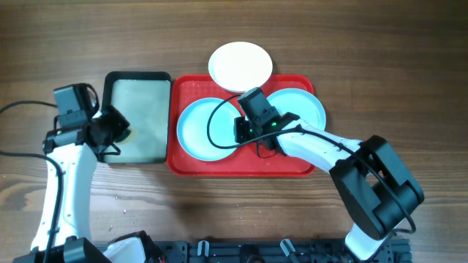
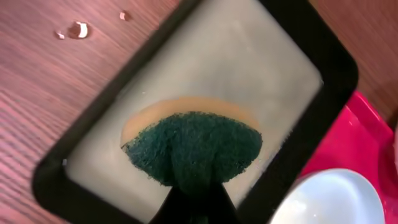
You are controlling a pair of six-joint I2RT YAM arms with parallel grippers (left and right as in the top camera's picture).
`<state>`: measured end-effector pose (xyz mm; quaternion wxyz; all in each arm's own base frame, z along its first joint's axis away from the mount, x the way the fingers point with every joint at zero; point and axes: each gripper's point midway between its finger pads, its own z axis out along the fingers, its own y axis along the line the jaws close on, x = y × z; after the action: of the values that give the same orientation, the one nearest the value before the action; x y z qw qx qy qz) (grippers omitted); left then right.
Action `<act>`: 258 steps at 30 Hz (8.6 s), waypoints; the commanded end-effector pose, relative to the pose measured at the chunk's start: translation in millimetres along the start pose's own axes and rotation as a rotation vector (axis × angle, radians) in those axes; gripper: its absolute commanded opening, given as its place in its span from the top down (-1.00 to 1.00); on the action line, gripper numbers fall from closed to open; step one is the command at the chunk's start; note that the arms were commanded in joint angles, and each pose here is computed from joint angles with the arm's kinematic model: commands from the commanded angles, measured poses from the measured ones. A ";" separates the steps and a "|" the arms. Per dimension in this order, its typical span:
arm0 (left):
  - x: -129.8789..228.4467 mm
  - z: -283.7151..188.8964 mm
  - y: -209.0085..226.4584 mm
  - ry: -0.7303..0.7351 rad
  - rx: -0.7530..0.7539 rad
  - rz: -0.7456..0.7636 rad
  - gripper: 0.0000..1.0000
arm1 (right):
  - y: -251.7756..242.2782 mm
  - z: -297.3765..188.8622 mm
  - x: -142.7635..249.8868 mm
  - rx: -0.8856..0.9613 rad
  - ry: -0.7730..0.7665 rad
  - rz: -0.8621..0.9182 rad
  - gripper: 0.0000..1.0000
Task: Clean dirty plates on tray and stack at the side
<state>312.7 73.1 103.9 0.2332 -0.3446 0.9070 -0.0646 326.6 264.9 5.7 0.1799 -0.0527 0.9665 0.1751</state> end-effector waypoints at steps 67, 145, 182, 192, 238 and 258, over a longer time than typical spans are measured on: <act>11.0 3.2 25.4 0.054 -0.047 -0.001 0.92 | 158.9 -42.2 -167.3 0.079 -0.699 -0.346 0.91; 10.0 3.3 25.0 0.050 -0.046 -0.001 0.92 | 288.5 -120.6 -172.0 0.410 -1.052 -1.464 0.91; 9.9 3.3 25.0 0.050 -0.046 0.000 0.92 | 210.4 -68.8 -183.2 0.098 -0.792 -0.662 0.91; 9.9 3.3 25.0 0.050 -0.046 0.000 0.92 | 209.6 -73.9 -173.0 -0.154 -0.630 -0.509 0.91; 10.0 3.3 25.0 0.050 -0.046 0.000 0.92 | -350.9 -138.6 -103.2 0.390 -0.265 0.580 0.91; 10.0 3.3 24.9 0.050 -0.045 0.000 0.92 | -201.9 -172.0 -191.8 -0.029 -0.254 0.215 -0.08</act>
<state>293.6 86.2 92.3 0.2038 -0.3531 0.9117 -0.0502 462.6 -42.9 114.4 0.2450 0.1733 0.9399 0.1630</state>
